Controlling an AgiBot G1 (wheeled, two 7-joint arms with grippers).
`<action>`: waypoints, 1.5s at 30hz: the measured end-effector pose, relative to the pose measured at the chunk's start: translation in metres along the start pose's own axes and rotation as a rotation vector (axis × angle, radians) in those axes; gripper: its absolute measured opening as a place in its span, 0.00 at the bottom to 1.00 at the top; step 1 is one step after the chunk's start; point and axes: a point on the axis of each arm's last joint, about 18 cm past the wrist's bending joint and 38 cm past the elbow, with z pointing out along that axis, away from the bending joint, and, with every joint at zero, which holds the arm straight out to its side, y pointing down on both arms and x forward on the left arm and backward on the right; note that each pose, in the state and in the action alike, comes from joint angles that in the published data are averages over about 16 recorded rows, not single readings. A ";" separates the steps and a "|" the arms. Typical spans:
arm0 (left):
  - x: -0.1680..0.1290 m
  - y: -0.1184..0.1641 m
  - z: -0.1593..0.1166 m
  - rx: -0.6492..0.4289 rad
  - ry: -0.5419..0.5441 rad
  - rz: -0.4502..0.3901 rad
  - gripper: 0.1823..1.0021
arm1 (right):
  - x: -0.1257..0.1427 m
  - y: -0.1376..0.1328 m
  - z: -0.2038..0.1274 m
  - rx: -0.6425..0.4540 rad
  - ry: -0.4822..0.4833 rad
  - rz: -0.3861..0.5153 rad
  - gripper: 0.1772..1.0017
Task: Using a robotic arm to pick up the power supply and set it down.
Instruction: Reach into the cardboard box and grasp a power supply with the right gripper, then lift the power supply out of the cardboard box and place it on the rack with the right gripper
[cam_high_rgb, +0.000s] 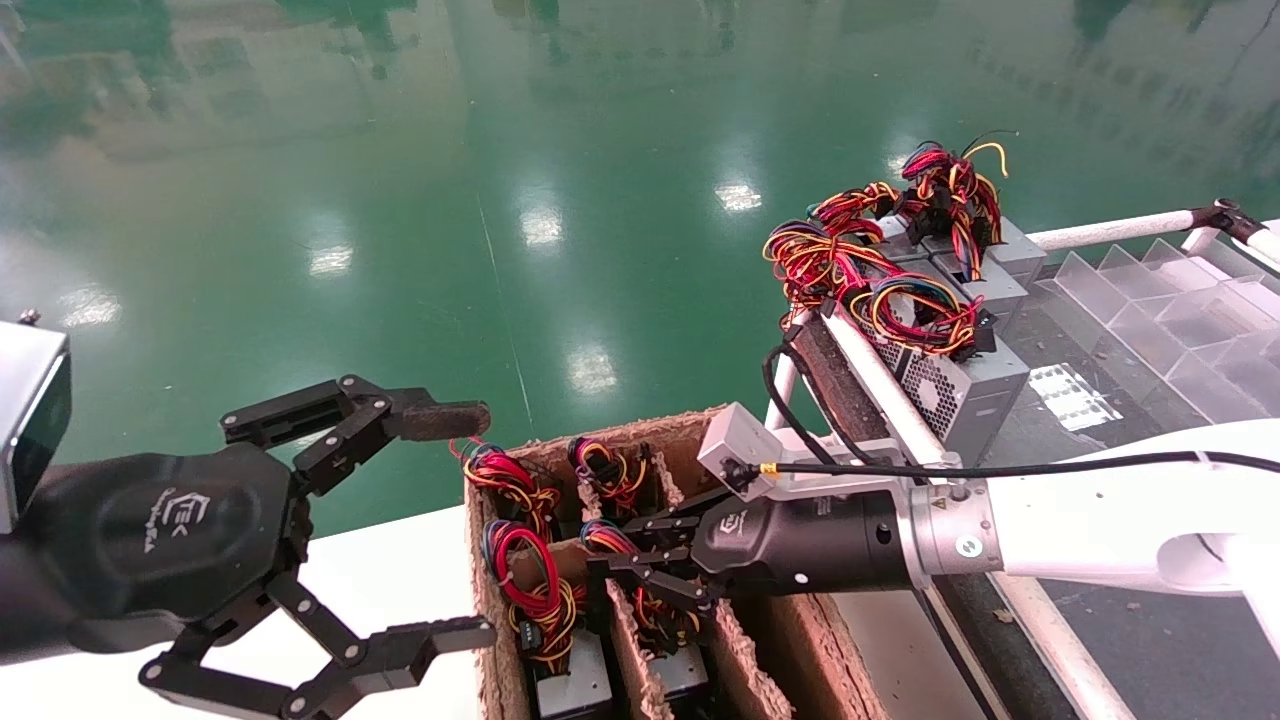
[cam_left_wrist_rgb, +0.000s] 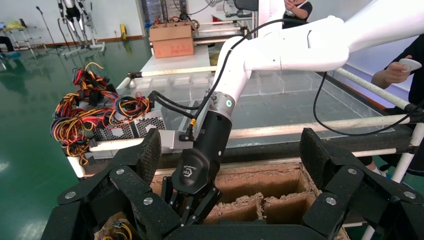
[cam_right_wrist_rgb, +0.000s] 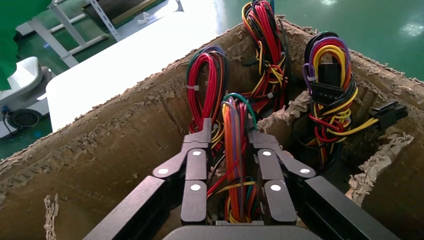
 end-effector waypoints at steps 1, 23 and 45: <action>0.000 0.000 0.000 0.000 0.000 0.000 1.00 | 0.000 0.000 0.000 0.001 0.001 -0.001 0.26; 0.000 0.000 0.000 0.000 0.000 0.000 1.00 | -0.001 -0.022 -0.048 0.159 0.044 -0.055 0.05; 0.000 0.000 0.000 0.000 0.000 0.000 1.00 | -0.037 -0.119 -0.230 0.490 0.165 -0.197 0.05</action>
